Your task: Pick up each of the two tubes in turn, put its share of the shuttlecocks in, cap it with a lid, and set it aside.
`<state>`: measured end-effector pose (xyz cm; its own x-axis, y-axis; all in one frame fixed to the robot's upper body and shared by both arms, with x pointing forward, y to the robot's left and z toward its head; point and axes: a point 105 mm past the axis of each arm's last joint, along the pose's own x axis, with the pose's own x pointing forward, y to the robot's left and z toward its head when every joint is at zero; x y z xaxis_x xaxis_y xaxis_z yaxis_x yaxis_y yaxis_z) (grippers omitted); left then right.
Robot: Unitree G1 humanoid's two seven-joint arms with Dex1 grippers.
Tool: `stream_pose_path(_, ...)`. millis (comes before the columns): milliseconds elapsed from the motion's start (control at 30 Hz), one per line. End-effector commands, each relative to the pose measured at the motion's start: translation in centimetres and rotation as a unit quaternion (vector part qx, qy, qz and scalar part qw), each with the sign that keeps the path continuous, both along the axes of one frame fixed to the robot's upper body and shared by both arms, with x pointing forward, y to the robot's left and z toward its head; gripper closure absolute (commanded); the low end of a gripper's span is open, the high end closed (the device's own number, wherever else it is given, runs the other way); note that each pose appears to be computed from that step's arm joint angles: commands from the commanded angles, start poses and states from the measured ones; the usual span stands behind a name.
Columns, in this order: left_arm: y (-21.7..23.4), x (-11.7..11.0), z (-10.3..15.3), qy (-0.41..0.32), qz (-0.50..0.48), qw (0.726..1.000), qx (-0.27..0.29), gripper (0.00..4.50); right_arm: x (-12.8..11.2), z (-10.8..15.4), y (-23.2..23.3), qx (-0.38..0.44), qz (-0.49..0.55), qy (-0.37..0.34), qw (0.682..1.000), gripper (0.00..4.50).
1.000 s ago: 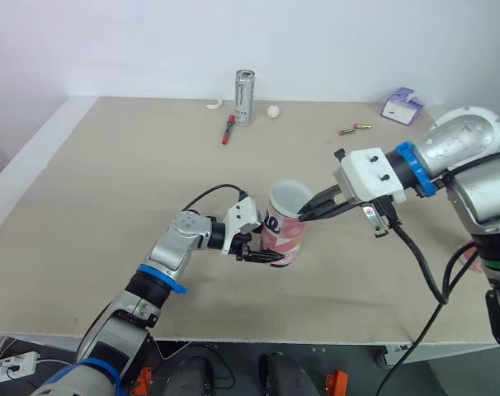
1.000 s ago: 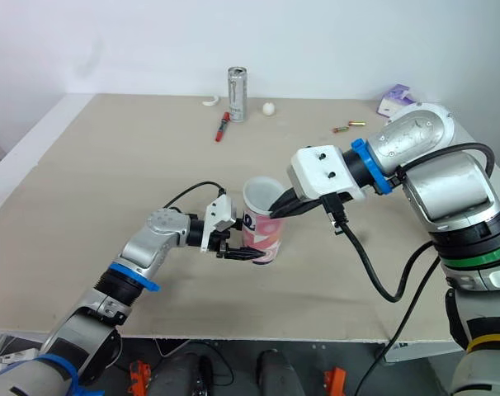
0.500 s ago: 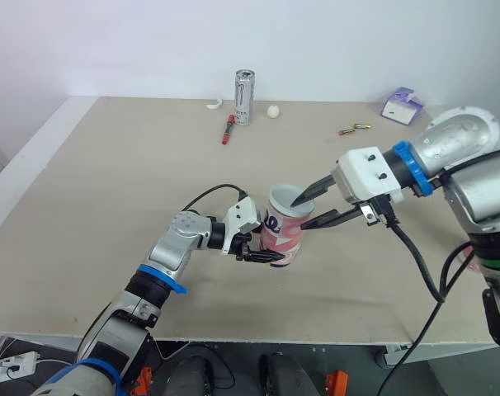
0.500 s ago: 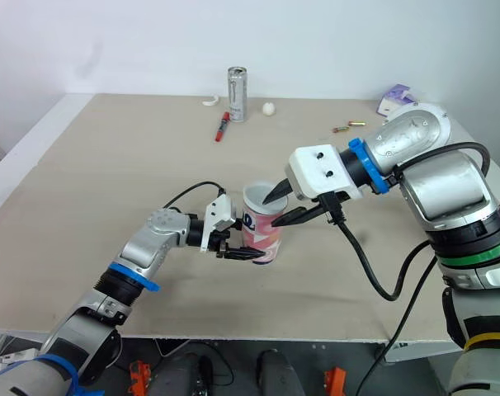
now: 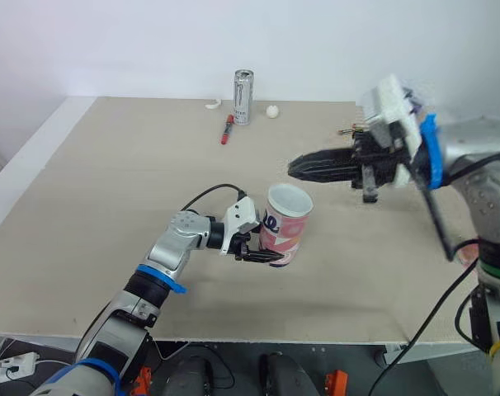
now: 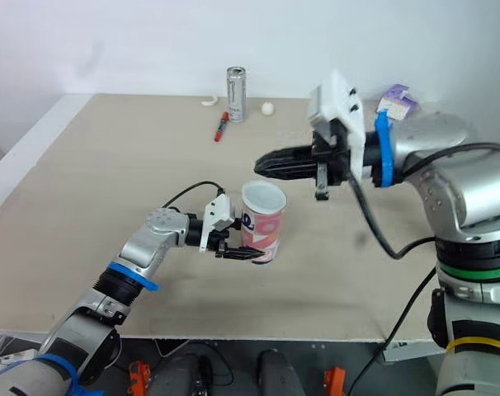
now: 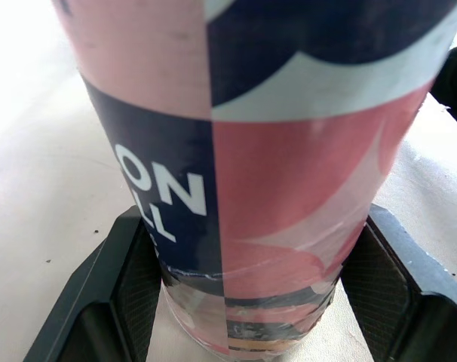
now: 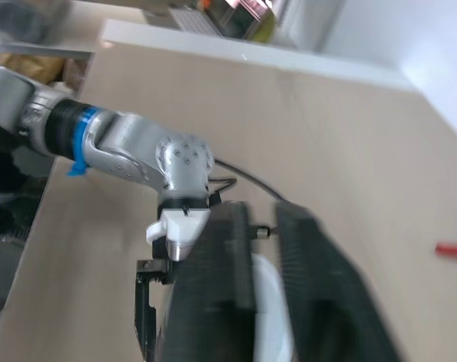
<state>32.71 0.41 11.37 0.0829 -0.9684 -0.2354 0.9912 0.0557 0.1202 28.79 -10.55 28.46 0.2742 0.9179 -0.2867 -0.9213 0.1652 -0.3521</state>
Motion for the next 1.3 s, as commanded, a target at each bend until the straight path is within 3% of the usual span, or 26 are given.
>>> stream_pose_path(33, 0.4, 0.0, -1.1, 0.017, 0.006, 1.000, 0.020, 1.29, -0.3, 0.1, 0.5, -0.012, -0.009, -0.020, 1.000, 4.48)
stream_pose_path(333, 0.6, 0.0, -1.2, 0.016, 0.010, 1.000, 0.022, 1.29, 0.7, -2.6, 0.6, -0.082, -0.010, -0.023, 0.996, 4.48)
stream_pose_path(867, 0.7, 0.0, -1.3, 0.018, 0.012, 1.000, 0.022, 1.29, 1.1, -3.7, 0.6, -0.126, -0.001, -0.017, 0.992, 4.48)
stream_pose_path(1067, 0.6, 0.0, -1.1, 0.015, 0.011, 1.000, 0.018, 1.29, 2.2, -4.3, 0.4, -0.092, -0.060, 0.059, 0.992, 4.48)
stream_pose_path(1300, 0.5, 0.0, -1.1, 0.014, 0.011, 1.000, 0.016, 1.29, 3.0, -5.7, 0.0, -0.124, -0.095, 0.099, 0.983, 4.48)
